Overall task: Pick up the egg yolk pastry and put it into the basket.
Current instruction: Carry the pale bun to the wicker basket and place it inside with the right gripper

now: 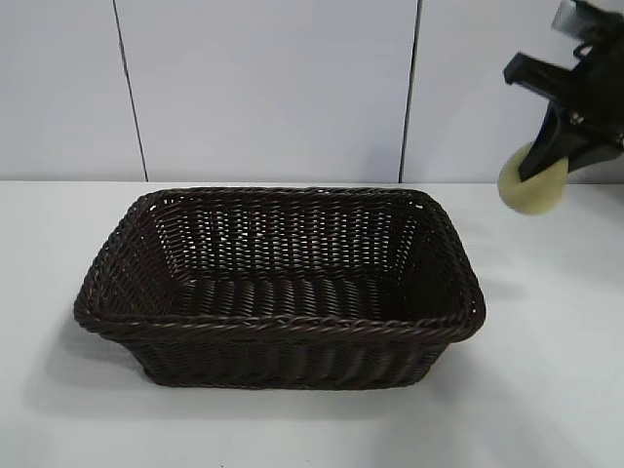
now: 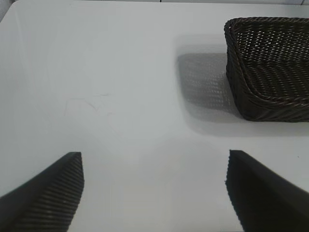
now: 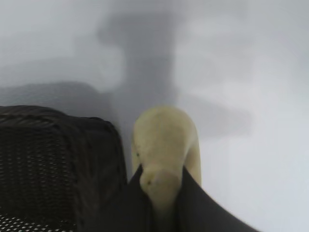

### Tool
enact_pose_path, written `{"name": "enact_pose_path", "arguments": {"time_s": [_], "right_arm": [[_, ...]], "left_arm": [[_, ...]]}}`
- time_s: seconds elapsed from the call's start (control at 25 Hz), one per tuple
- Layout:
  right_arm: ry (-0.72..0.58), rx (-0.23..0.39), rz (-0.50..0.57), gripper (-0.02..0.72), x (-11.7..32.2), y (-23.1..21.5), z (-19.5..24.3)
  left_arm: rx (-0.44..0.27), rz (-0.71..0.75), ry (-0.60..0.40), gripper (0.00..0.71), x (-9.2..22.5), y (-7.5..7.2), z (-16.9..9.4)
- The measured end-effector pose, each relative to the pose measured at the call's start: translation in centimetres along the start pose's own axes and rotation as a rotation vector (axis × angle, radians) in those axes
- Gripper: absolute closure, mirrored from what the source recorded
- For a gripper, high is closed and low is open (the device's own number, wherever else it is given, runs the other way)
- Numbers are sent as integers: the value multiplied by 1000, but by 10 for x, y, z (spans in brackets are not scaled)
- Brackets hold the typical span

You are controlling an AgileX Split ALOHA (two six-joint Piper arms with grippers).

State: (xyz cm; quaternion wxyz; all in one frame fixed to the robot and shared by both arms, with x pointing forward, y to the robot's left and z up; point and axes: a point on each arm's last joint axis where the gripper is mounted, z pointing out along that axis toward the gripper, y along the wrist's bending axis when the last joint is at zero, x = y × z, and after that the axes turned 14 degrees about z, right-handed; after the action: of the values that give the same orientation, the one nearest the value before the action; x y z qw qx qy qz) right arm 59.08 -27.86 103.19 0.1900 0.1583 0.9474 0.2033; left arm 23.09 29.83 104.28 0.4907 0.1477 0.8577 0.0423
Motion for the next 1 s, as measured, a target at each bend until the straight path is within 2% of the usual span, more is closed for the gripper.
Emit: {"name": "enact_pose_path", "arguments": {"time_s": [0.16, 0.44, 1.0], "right_arm": [[-12, -19, -14, 666, 3, 6, -16], [24, -62, -99, 669, 23, 43, -5], [36, -258, -335, 669, 109, 158, 15]], "left_arm": [[0, 0, 0, 126, 0, 0, 0], [0, 0, 0, 126, 0, 0, 0], [0, 0, 0, 126, 0, 0, 0]]}}
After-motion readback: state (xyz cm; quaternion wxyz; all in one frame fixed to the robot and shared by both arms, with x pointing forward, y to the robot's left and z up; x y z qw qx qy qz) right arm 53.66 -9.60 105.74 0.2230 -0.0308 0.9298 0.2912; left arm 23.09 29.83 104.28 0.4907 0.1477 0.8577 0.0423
